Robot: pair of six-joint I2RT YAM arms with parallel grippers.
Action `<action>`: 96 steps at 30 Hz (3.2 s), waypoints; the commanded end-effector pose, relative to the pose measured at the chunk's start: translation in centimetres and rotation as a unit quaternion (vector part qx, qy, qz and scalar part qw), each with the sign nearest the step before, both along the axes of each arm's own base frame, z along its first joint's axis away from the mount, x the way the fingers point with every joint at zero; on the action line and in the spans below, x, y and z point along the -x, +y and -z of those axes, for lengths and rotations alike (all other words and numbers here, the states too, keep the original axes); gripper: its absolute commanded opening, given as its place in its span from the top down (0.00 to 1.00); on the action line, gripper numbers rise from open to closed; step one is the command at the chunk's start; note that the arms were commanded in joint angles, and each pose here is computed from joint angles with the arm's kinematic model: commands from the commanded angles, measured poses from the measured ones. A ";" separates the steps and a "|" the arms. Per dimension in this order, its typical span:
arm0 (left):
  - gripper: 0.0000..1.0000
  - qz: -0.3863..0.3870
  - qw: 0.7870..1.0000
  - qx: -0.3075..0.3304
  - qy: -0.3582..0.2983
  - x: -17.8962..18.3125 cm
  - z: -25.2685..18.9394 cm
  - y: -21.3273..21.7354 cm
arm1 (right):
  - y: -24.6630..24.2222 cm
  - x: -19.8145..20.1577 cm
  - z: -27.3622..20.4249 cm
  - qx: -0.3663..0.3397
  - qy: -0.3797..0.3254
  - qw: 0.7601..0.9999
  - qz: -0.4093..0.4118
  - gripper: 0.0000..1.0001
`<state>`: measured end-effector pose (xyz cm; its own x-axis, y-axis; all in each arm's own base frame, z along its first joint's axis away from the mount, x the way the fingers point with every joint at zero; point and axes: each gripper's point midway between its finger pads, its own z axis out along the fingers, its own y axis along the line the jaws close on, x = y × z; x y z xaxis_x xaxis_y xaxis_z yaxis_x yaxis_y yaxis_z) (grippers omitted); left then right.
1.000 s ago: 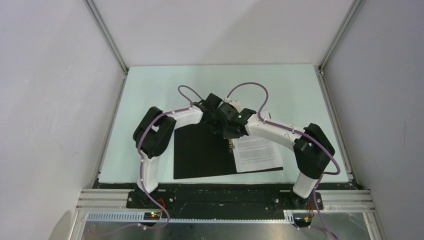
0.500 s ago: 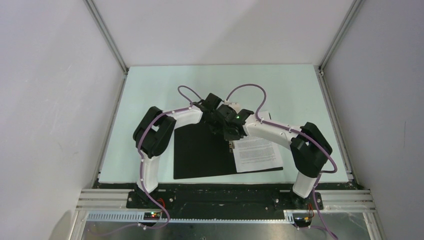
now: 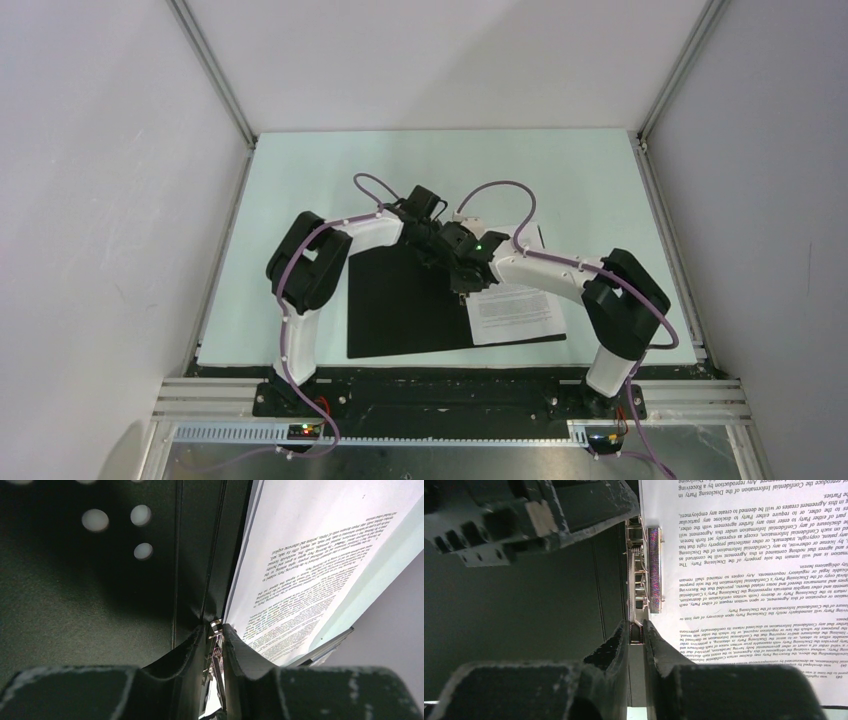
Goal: Put the files into the folder
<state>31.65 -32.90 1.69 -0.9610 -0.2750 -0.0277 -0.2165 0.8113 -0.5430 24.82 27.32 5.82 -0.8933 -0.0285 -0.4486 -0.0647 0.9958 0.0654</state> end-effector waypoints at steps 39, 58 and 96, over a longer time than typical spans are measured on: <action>0.76 -0.035 0.996 -0.081 0.028 0.4 5.1 3.4 | -7.8 5.0 7.7 0.076 0.096 0.989 0.083 1.00; 0.76 -0.039 0.995 -0.089 0.036 0.7 5.9 3.8 | -6.8 6.3 10.1 0.078 0.128 0.987 0.057 1.00; 0.76 -0.029 0.995 -0.091 0.023 0.5 5.5 3.5 | -2.4 2.9 3.6 0.012 0.062 0.998 0.019 0.68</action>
